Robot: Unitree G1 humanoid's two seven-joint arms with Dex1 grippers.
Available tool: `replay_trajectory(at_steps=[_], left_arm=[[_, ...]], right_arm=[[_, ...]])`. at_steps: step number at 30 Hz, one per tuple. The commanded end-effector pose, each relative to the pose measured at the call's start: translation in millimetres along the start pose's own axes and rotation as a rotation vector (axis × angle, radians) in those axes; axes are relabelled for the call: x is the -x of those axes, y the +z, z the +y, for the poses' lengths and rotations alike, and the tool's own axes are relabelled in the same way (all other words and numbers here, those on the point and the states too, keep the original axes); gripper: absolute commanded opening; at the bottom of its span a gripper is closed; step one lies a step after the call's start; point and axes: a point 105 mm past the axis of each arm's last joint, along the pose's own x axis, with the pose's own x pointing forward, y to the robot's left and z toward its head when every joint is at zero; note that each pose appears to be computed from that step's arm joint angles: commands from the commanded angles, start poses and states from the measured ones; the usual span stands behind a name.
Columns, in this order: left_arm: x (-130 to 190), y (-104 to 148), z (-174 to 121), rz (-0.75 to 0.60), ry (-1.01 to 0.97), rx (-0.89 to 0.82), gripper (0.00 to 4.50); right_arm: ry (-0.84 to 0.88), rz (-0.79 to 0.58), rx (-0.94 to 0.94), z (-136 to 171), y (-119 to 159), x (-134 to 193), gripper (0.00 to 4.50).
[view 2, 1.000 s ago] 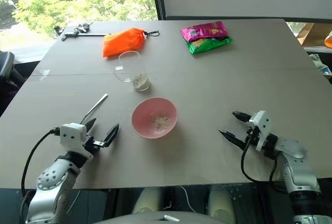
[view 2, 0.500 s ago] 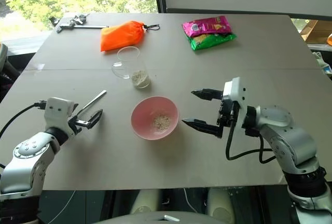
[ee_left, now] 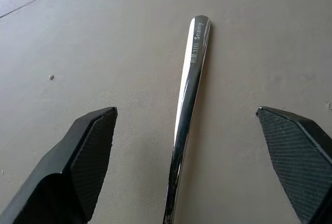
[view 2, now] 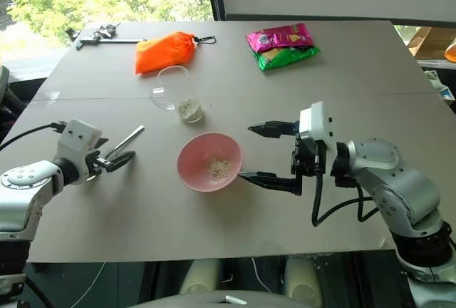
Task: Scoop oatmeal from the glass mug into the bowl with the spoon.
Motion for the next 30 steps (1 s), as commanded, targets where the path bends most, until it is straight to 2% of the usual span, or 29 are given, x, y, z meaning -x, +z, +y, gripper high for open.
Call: replay_trajectory(at_steps=[1,2,8,9,13,15,18,21,25,30], left_arm=[[0,-51,-4,0.206,-0.025,0.041,2.89],[2,-54,-6,0.214,-0.03,0.044,2.82],[15,-67,-11,0.254,-0.031,0.108,0.29],[19,-69,-11,0.261,-0.02,0.123,0.07],[30,-74,-5,0.243,0.055,0.155,0.07],[32,-65,-1,0.161,0.113,0.175,0.07],[39,-34,2,-0.074,0.202,0.148,0.07],[50,-4,-9,-0.294,0.223,0.193,0.07],[66,31,-33,-0.489,0.242,0.17,0.07],[71,73,-65,-0.633,0.255,0.085,0.07]], right_arm=[[0.015,0.007,0.044,5,3,1,4.5],[0.012,0.011,0.043,6,2,2,4.5],[0.007,0.013,0.041,5,1,0,4.5],[0.008,0.013,0.039,4,1,0,4.5],[0.014,0.012,0.034,2,1,-1,4.5],[0.017,0.01,0.03,1,0,-2,4.5],[-0.011,0.011,0.013,-6,-3,-5,4.5],[-0.093,0.012,-0.019,-20,-6,-13,4.5],[-0.146,-0.024,-0.129,-27,-3,-26,4.5],[-0.141,0.003,-0.265,-26,-1,-39,4.5]])
